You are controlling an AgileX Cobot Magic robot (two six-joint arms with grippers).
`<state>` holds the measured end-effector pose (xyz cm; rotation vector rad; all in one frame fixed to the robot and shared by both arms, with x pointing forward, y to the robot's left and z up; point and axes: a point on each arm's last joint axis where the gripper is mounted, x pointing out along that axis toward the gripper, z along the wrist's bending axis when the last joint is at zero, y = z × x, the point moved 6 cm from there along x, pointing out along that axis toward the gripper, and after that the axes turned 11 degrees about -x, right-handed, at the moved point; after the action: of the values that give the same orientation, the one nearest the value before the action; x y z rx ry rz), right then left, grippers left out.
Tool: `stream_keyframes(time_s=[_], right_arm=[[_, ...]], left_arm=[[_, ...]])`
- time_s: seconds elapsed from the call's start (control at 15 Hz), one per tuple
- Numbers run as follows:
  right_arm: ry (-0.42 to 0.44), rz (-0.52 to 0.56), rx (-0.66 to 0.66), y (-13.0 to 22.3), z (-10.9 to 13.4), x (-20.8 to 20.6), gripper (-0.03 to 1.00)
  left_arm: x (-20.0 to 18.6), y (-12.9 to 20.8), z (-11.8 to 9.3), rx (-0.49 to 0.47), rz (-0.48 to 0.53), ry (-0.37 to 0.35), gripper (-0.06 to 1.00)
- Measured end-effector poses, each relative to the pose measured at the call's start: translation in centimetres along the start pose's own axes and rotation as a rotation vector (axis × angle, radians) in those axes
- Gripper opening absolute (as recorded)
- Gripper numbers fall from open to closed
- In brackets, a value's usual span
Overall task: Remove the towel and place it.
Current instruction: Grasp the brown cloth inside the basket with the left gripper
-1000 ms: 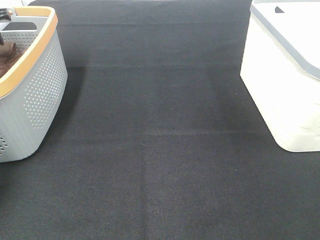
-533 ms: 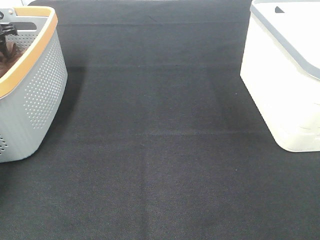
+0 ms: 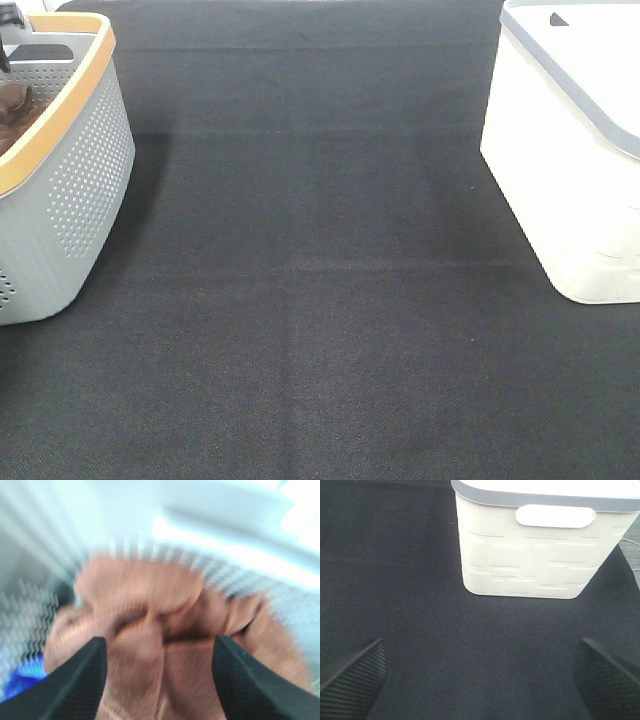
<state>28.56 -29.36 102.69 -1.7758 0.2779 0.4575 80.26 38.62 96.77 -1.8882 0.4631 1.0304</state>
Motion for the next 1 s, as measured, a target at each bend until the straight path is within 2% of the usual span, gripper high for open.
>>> stream_keyframes(time_s=[0.13, 0.4, 0.53, 1.0], right_arm=[[0.0, 0.0, 0.0, 0.0, 0.0, 0.0, 0.96], [0.0, 0.0, 0.0, 0.0, 0.0, 0.0, 0.96], [0.0, 0.0, 0.0, 0.0, 0.0, 0.0, 0.96], [0.0, 0.0, 0.0, 0.0, 0.0, 0.0, 0.96]], left_arm=[[-0.9, 0.0, 0.1, 0.002, 0.029, -0.017, 0.59], [-1.3, 1.8, 1.4, 0.016, 0.156, -0.107, 0.59], [-1.3, 1.7, 2.1, 0.037, 0.153, -0.154, 0.59], [0.7, 2.6, 2.4, 0.032, 0.177, -0.157, 0.59]])
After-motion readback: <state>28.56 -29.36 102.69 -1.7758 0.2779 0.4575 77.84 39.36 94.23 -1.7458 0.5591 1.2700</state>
